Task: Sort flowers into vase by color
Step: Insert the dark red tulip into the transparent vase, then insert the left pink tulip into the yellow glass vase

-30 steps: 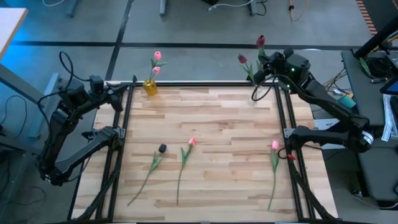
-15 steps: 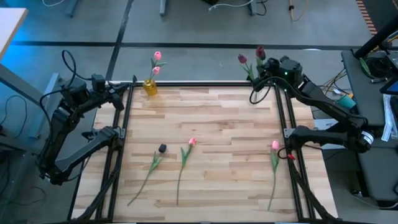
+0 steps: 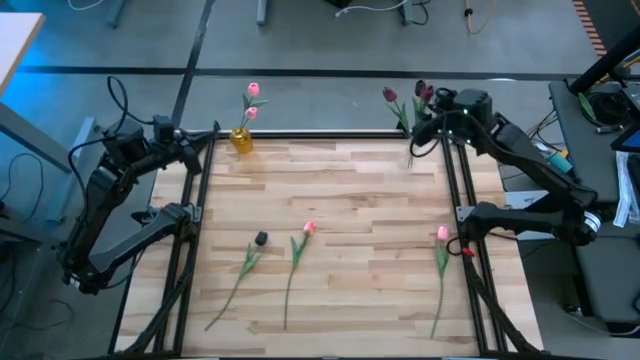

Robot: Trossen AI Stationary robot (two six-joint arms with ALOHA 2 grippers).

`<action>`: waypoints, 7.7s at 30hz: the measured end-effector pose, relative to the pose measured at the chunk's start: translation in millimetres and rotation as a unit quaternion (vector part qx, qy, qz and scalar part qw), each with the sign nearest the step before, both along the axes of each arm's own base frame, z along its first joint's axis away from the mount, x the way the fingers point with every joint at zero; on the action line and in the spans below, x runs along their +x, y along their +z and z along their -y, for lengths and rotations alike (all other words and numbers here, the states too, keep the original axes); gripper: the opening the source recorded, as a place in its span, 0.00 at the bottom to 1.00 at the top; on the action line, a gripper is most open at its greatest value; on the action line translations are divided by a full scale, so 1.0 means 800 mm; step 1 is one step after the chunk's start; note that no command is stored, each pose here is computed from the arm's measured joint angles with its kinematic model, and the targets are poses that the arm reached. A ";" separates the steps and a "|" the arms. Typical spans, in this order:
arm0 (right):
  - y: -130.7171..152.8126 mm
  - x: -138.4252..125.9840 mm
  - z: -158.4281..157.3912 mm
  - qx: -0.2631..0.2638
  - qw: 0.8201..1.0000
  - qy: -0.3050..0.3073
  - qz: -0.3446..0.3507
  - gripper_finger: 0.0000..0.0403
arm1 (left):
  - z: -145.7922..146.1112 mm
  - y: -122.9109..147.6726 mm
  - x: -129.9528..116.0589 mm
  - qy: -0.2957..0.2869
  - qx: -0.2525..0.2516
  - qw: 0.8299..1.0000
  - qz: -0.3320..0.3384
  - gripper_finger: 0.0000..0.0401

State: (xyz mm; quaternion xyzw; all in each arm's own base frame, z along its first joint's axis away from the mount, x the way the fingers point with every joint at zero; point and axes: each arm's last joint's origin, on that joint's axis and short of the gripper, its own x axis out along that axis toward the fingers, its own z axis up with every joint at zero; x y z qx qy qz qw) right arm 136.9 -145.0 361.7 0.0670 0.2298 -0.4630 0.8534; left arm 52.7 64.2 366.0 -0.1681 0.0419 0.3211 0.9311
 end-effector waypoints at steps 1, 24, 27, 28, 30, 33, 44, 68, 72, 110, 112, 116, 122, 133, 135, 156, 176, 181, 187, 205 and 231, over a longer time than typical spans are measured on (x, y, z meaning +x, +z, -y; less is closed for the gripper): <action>0.004 -0.002 -0.002 0.008 1.000 -0.003 0.000 0.42 | 0.000 0.000 0.000 -0.006 -0.001 1.000 0.001 0.00; 0.079 -0.025 -0.025 0.015 0.999 -0.020 0.044 0.42 | -0.003 -0.011 0.020 -0.073 -0.049 0.996 -0.031 0.00; 0.096 -0.030 -0.030 0.003 0.998 -0.015 0.059 0.39 | -0.002 -0.016 0.027 -0.078 -0.062 0.994 -0.051 0.00; 0.100 -0.031 -0.032 0.001 0.998 -0.011 0.060 0.37 | -0.002 -0.018 0.030 -0.083 -0.066 0.993 -0.057 0.00; 0.108 -0.033 -0.036 0.001 0.998 0.006 0.066 0.34 | -0.004 -0.020 0.037 -0.094 -0.074 0.991 -0.066 0.00; 0.111 -0.034 -0.041 0.031 0.996 0.043 0.071 0.28 | -0.005 -0.026 0.049 -0.116 -0.090 0.986 -0.084 0.00; 0.100 -0.035 -0.045 0.078 0.995 0.049 0.044 0.03 | -0.005 -0.054 0.113 -0.188 -0.150 0.956 -0.165 0.00; 0.096 -0.008 -0.031 0.078 0.993 0.066 0.050 0.03 | 0.109 -0.171 0.194 -0.099 -0.374 0.884 -0.262 0.00; 0.096 -0.007 -0.031 0.079 0.993 0.066 0.051 0.03 | 0.122 -0.180 0.212 -0.086 -0.387 0.873 -0.284 0.00; 0.113 -0.012 -0.045 0.074 0.977 0.192 0.045 0.03 | 0.179 -0.198 0.357 0.020 -0.420 0.827 -0.373 0.42; 0.113 -0.012 -0.045 0.071 0.977 0.194 0.042 0.03 | 0.177 -0.199 0.359 0.024 -0.423 0.828 -0.368 0.42; 0.114 -0.012 -0.045 0.066 0.977 0.198 0.038 0.03 | 0.170 -0.215 0.364 0.038 -0.421 0.822 -0.382 0.43; 0.114 -0.012 -0.045 0.066 0.977 0.198 0.039 0.03 | 0.164 -0.234 0.372 0.046 -0.422 0.813 -0.398 0.43; 0.113 -0.011 -0.044 0.053 0.977 0.206 0.025 0.03 | 0.138 -0.257 0.389 0.052 -0.426 0.814 -0.390 0.35; 0.113 -0.011 -0.044 0.052 0.977 0.204 0.023 0.03 | 0.133 -0.262 0.389 0.063 -0.429 0.811 -0.393 0.33; 0.110 -0.005 -0.039 0.040 0.975 0.217 -0.002 0.03 | 0.120 -0.236 0.375 0.103 -0.386 0.834 -0.381 0.02; 0.133 0.003 -0.031 -0.014 0.976 0.197 0.096 0.03 | 0.016 -0.058 0.172 -0.015 -0.112 0.985 -0.130 0.00; 0.140 0.005 -0.029 -0.034 0.973 0.197 0.116 0.03 | -0.013 -0.038 0.115 0.038 -0.038 0.993 -0.102 0.00; 0.135 0.012 -0.022 -0.027 0.976 0.184 0.109 0.03 | -0.044 -0.018 0.081 0.125 0.032 0.985 -0.113 0.00; 0.128 0.021 -0.014 -0.028 0.977 0.192 0.083 0.03 | -0.137 0.030 0.092 0.286 0.150 0.940 -0.113 0.00; 0.128 0.021 -0.014 -0.024 0.978 0.190 0.088 0.03 | -0.215 0.009 0.114 0.287 0.152 0.926 -0.191 0.00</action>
